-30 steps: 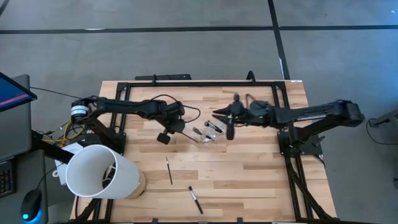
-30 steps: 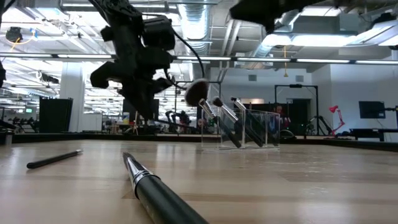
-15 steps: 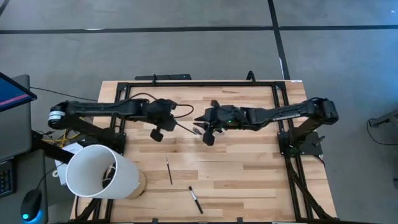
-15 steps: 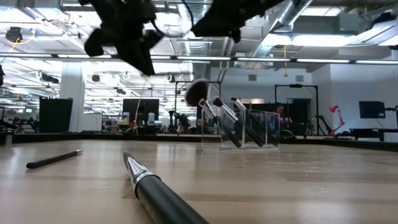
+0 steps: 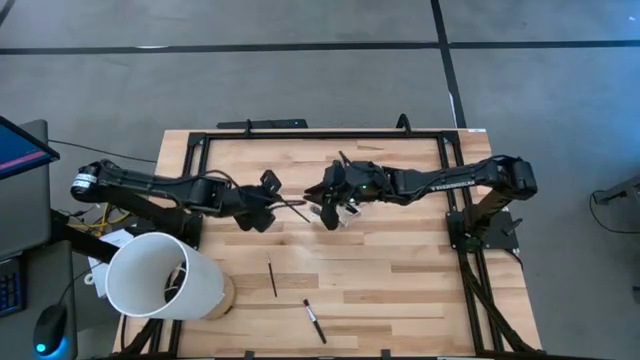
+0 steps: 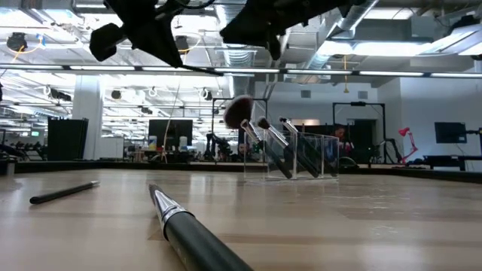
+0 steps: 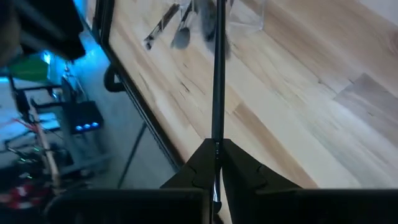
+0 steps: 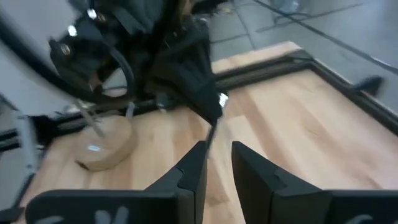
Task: Put items in baskets/containers
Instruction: Put the black eyeshadow brush into the transparent organizer
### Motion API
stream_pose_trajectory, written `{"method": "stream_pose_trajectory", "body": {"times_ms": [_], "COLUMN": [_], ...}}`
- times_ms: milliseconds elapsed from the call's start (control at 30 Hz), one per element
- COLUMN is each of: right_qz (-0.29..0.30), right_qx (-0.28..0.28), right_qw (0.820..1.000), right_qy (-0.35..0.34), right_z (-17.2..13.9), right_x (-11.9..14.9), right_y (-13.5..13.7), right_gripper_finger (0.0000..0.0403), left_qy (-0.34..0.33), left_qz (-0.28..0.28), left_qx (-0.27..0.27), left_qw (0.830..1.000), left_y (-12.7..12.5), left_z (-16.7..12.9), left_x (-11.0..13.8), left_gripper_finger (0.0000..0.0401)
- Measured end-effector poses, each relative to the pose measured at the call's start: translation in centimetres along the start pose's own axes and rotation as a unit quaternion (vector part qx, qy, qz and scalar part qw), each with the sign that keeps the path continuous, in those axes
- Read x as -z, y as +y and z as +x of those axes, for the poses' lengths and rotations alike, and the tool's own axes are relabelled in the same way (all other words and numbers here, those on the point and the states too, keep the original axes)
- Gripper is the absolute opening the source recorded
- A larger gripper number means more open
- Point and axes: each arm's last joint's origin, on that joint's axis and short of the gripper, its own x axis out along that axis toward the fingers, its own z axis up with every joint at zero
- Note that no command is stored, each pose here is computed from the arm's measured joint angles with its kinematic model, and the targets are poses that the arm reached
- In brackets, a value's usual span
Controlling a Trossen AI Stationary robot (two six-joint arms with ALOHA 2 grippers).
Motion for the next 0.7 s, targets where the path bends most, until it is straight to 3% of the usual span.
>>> {"method": "stream_pose_trajectory", "body": {"times_ms": [167, 300, 500, 700], "right_qz": [0.001, 0.002, 0.011, 0.015], "right_qx": [-0.047, -0.041, -0.045, -0.051], "right_qw": [0.999, 0.999, 0.998, 0.998], "right_qy": [-0.005, 0.017, 0.031, 0.030], "right_z": [1.7, 3.3, 5.2, 6.1], "right_x": [0.7, 1.6, 1.0, 0.5], "right_y": [-0.1, -0.4, -0.2, -0.1], "right_gripper_finger": [0.0066, 0.0074, 0.0133, 0.0183], "left_qy": [0.003, -0.005, -0.028, -0.003], "left_qz": [0.042, 0.053, 0.100, 0.112], "left_qx": [-0.021, -0.039, -0.050, -0.073], "left_qw": [0.999, 0.998, 0.993, 0.991], "left_y": [-0.4, -0.6, -1.1, -1.3], "left_z": [-0.7, -1.2, -1.9, -2.4], "left_x": [-1.1, -1.8, -3.0, -3.4], "left_gripper_finger": [0.0018, 0.0017, 0.0017, 0.0017]}}
